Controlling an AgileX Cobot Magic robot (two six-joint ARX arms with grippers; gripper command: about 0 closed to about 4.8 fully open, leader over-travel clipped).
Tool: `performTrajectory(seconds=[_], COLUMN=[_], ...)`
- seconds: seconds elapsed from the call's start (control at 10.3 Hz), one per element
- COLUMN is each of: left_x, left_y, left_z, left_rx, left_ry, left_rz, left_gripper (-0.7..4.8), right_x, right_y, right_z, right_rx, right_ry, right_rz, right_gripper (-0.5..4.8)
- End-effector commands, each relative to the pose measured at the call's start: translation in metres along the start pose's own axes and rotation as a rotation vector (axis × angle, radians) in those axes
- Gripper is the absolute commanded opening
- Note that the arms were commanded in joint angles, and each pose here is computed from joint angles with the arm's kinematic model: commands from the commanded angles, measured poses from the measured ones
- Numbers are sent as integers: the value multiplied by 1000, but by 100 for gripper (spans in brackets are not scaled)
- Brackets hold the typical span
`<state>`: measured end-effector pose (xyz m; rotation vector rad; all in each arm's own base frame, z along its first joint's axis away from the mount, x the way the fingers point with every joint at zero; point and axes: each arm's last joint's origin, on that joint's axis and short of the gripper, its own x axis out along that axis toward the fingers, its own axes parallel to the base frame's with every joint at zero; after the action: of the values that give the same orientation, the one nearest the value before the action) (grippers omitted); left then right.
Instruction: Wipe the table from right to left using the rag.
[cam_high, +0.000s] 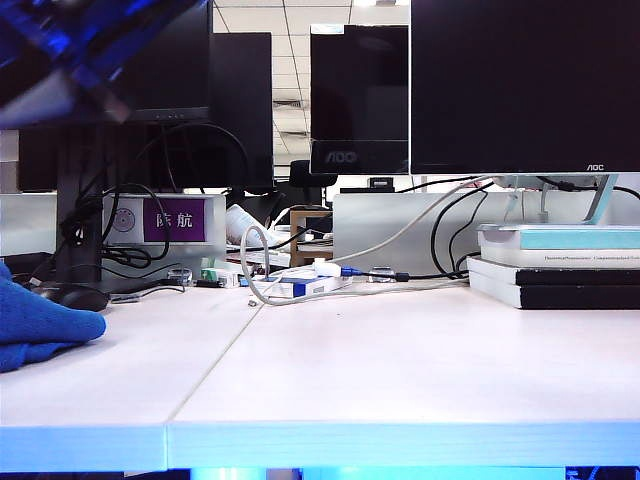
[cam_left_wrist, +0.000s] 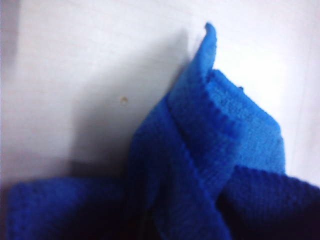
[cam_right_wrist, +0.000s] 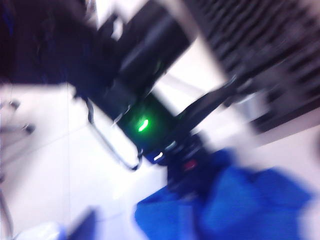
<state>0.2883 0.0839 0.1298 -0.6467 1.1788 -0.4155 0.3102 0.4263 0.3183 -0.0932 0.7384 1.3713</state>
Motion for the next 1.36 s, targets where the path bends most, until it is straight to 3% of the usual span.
performTrajectory(seconds=[0.1,0.39,0.87,1.07,1.17,1.36], left_x=[-7,-45,-106,-122,-133,-148], left_y=[-13,-57,-112,-134,-155,-180], left_z=[-1,0,9,7,3,-4], left_rx=[66,94,158,233,317,416], left_ry=[-18,-158,-232,-302,-368,-455], left_rz=[139,139,210,241,276,264], left_gripper=[-6,-5,-6,-6,-6,-6], right_x=[-47,-82,-121,-137,-147,-162], right_y=[9,18,24,26,29,32], right_z=[27,46,58,61,62,64], right_rx=[-54,-99,-120,-126,-129,-133], right_ry=[-132,-259,-335,-361,-367,-380], right_rz=[-122,-183,-213,-227,-231,-241], right_gripper=[142,75,75,44,38,-5])
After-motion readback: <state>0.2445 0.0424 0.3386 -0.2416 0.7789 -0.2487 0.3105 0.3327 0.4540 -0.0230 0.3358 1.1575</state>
